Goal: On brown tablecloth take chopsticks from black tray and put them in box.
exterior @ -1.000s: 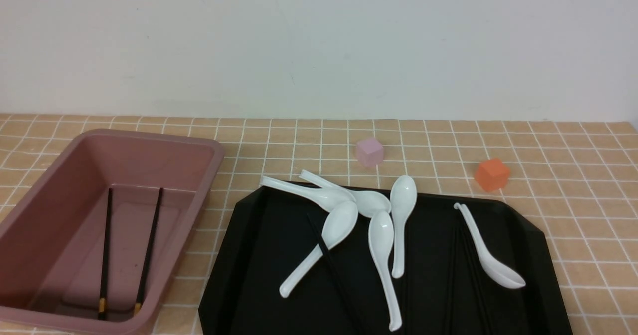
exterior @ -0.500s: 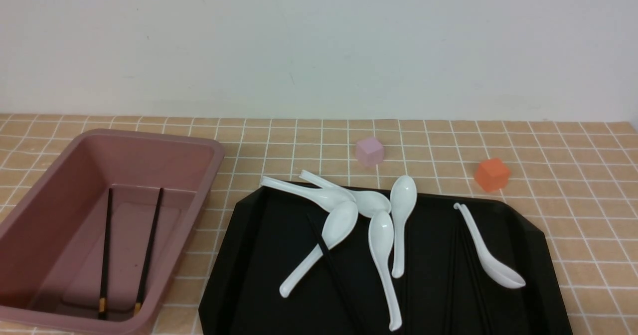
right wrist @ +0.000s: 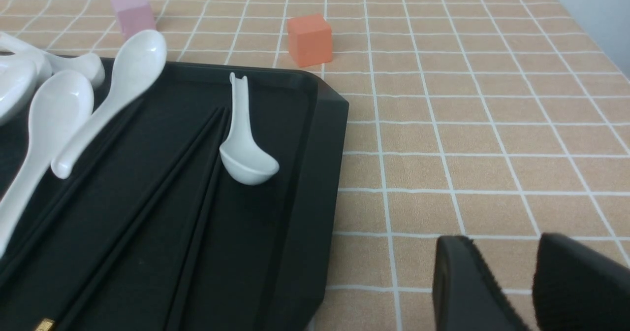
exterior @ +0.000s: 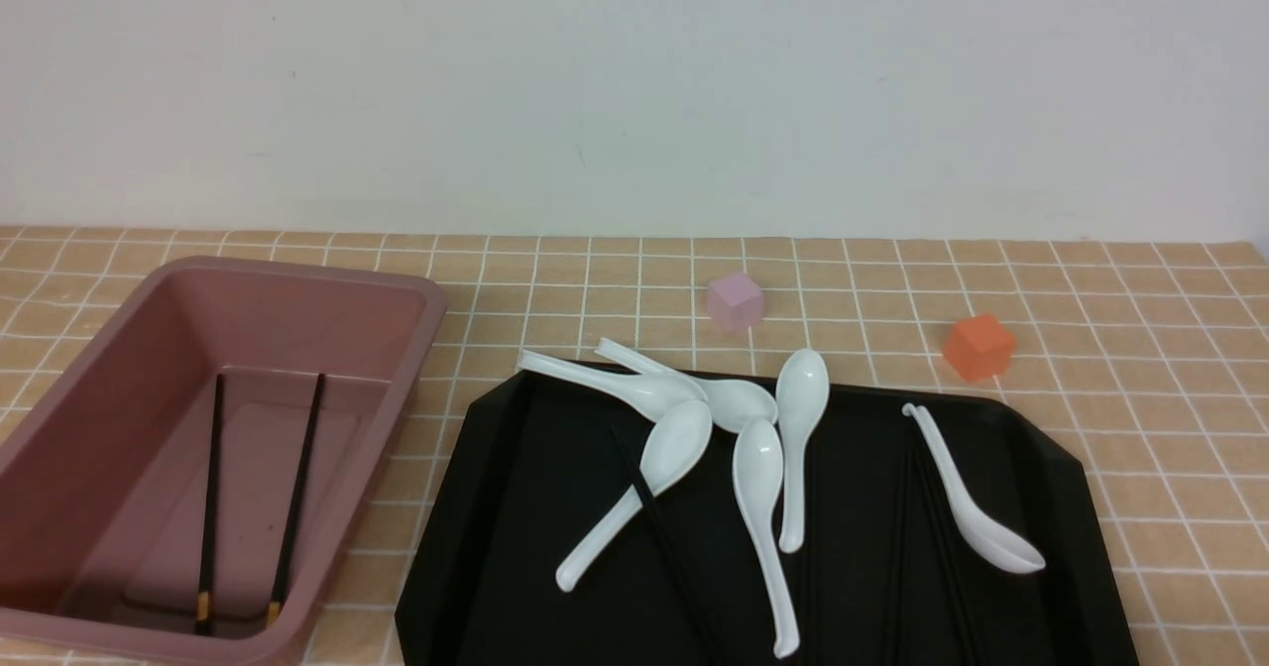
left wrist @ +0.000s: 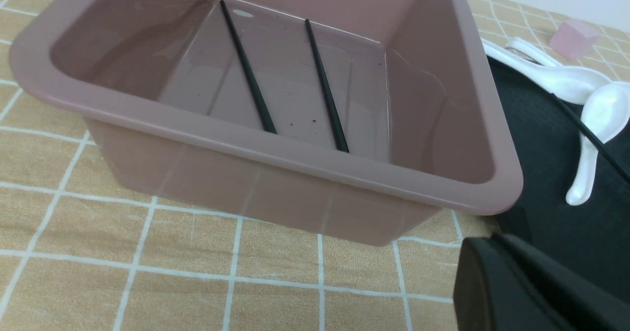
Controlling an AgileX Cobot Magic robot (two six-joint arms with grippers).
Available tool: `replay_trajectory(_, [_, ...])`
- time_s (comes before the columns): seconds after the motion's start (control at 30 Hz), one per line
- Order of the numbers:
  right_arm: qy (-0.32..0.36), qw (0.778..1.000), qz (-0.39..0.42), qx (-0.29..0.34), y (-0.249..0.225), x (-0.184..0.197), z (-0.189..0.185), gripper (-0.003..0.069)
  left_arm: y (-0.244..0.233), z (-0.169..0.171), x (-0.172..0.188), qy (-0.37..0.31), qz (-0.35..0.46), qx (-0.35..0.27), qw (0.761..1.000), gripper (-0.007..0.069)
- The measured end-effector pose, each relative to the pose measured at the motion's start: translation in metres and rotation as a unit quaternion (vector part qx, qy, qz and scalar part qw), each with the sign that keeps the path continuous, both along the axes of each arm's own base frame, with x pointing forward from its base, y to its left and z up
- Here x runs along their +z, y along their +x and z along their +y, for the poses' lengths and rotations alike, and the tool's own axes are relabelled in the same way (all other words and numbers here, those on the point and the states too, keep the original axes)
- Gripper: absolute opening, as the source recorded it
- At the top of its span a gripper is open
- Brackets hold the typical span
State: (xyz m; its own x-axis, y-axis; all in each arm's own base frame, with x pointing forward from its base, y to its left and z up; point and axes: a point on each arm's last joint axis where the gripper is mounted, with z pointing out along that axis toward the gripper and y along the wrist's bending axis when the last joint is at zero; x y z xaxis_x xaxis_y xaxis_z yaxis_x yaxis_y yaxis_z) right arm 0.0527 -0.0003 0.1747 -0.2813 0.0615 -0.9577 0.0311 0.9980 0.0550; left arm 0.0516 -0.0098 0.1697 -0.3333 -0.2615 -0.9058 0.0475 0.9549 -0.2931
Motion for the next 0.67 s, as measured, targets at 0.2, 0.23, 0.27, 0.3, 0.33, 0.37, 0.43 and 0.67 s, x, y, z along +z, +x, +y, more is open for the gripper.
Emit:
replay_trajectory(0.2, [0.0,1.0,0.0,0.0,0.0,0.0,0.0,0.024,0.0,0.0,0.0,0.0,0.0,0.0,1.0,0.0003])
replay_trajectory(0.23, [0.0,1.0,0.0,0.0,0.0,0.0,0.0,0.024,0.0,0.0,0.0,0.0,0.0,0.0,1.0,0.0004])
replay_trajectory(0.27, [0.0,1.0,0.0,0.0,0.0,0.0,0.0,0.024,0.0,0.0,0.0,0.0,0.0,0.0,1.0,0.0005])
replay_trajectory(0.3, [0.0,1.0,0.0,0.0,0.0,0.0,0.0,0.024,0.0,0.0,0.0,0.0,0.0,0.0,1.0,0.0005])
replay_trajectory(0.33, [0.0,1.0,0.0,0.0,0.0,0.0,0.0,0.024,0.0,0.0,0.0,0.0,0.0,0.0,1.0,0.0005])
replay_trajectory(0.37, [0.0,1.0,0.0,0.0,0.0,0.0,0.0,0.024,0.0,0.0,0.0,0.0,0.0,0.0,1.0,0.0006])
replay_trajectory(0.43, [0.0,1.0,0.0,0.0,0.0,0.0,0.0,0.024,0.0,0.0,0.0,0.0,0.0,0.0,1.0,0.0008])
replay_trajectory(0.67, [0.0,1.0,0.0,0.0,0.0,0.0,0.0,0.024,0.0,0.0,0.0,0.0,0.0,0.0,1.0,0.0018])
